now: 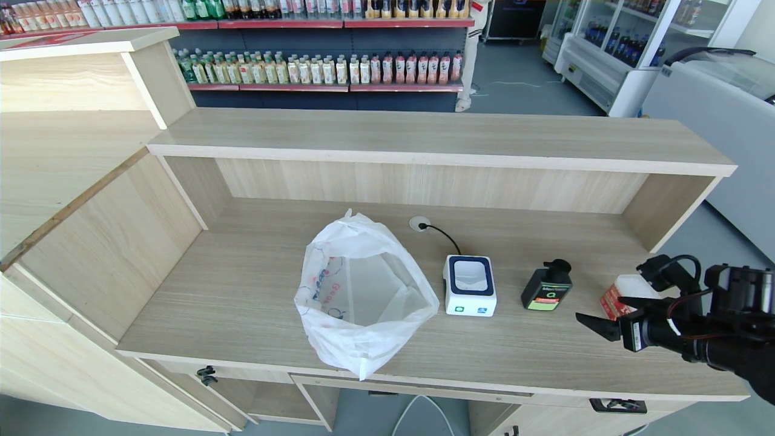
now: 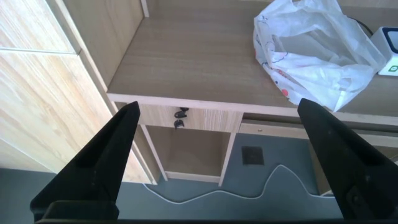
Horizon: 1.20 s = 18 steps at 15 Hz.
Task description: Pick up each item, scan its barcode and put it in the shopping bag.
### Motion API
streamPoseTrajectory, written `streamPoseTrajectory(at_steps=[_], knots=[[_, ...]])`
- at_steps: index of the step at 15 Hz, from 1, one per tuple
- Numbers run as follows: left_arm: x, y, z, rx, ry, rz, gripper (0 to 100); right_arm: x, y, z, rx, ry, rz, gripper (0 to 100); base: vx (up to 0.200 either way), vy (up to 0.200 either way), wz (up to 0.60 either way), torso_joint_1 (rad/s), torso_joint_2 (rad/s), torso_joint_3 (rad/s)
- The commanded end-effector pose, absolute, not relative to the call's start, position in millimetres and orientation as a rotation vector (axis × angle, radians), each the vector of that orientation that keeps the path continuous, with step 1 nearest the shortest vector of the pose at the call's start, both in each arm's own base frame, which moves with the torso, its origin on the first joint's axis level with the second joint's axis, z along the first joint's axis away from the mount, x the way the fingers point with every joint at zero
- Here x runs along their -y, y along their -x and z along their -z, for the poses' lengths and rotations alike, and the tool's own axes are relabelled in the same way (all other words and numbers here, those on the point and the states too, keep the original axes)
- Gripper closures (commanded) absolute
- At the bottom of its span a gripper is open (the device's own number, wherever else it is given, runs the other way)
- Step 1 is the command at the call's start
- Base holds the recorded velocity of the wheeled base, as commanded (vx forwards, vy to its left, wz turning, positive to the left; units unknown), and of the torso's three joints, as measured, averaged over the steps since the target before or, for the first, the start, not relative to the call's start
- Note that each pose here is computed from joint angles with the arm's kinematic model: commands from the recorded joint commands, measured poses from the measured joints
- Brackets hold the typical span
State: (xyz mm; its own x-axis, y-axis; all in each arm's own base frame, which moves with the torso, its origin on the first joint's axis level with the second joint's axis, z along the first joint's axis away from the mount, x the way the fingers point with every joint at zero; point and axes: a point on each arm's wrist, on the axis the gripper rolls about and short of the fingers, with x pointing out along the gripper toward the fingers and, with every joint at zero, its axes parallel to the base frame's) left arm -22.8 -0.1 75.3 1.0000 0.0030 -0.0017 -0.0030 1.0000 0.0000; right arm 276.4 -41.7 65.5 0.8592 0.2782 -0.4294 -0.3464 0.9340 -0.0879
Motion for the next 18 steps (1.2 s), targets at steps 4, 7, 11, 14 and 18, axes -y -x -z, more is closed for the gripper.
streamPoseTrajectory(at_steps=[4, 7, 11, 14, 18], knots=[[0, 23, -75, -0.002, 0.000, -0.003, 0, 44, -296, -56, -0.426, 0.158, -0.350, 0, 0.000, 0.000, 0.00, 0.000, 0.00, 0.000], [0, 23, -75, -0.002, 0.000, -0.003, 0, 43, -301, -49, -0.424, 0.152, -0.392, 0, 0.000, 0.000, 0.00, 0.000, 0.00, 0.000], [0, 23, -75, -0.002, 0.000, -0.003, 0, 37, -313, -31, -0.370, 0.164, -0.444, 0, 0.000, 0.000, 0.00, 0.000, 0.00, 0.000], [0, 23, -75, -0.002, 0.000, -0.003, 0, 34, -316, -27, -0.362, 0.158, -0.482, 0, 0.000, 0.000, 0.00, 0.000, 0.00, 0.000], [0, 23, -75, -0.002, 0.000, -0.003, 0, 34, -335, -29, -0.310, 0.165, -0.512, 0, 0.000, 0.000, 0.00, 0.000, 0.00, 0.000]])
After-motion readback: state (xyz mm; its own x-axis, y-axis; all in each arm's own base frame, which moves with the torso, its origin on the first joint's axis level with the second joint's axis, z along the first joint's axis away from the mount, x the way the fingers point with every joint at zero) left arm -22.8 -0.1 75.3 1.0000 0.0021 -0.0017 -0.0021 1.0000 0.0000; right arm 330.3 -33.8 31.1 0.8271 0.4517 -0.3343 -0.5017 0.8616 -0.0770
